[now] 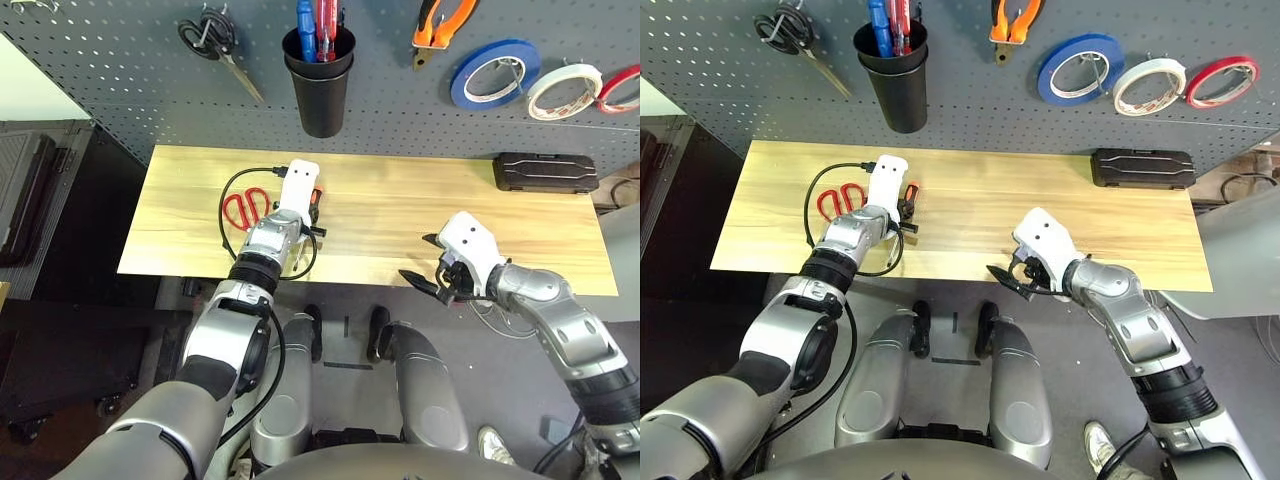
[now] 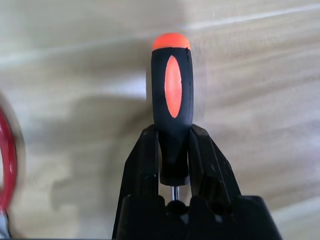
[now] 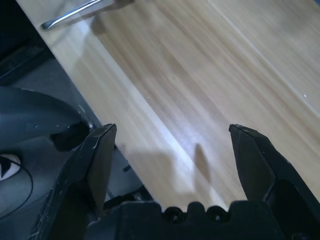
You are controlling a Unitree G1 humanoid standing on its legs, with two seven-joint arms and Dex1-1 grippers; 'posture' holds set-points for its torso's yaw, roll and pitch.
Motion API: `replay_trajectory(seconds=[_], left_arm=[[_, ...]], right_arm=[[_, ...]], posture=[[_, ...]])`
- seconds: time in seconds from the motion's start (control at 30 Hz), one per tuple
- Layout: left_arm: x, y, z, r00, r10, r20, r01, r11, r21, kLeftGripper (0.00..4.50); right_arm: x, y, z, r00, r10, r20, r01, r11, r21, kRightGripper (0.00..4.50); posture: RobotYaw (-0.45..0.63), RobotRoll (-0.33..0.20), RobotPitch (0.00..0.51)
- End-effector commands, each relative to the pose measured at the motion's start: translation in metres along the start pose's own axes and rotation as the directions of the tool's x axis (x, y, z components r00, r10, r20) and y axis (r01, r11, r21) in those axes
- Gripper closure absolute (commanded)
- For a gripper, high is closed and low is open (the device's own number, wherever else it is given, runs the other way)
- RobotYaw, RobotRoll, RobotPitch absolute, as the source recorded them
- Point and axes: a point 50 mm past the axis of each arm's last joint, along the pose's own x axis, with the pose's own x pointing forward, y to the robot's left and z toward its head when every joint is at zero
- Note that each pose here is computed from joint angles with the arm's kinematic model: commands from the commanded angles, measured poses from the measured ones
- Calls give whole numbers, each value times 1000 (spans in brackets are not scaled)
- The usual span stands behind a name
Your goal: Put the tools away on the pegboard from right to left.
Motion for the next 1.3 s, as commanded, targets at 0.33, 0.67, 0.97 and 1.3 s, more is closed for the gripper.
replay_trajectory(seconds=[0.33, 0.67, 0.97, 1.3], left_arm=[[-81, 18, 8, 970, 57, 234, -21, 988, -154, 3814], [-140, 32, 34, 867, 60, 495, 17, 989, -149, 3814], [-172, 36, 79, 744, 18, 668, 52, 995, -85, 3814], [-197, 34, 134, 596, -14, 803, 104, 993, -60, 3814]], right_arm=[[-2, -9, 22, 985, 62, 158, -57, 998, -39, 0], [-39, -31, 61, 930, 60, 362, -67, 998, 5, 0], [-68, -50, 90, 923, 100, 371, -102, 995, -15, 0], [-92, -62, 105, 916, 82, 393, -76, 997, -31, 0]], posture=[[182, 0, 303], [180, 0, 276], [134, 0, 258], [94, 0, 248]])
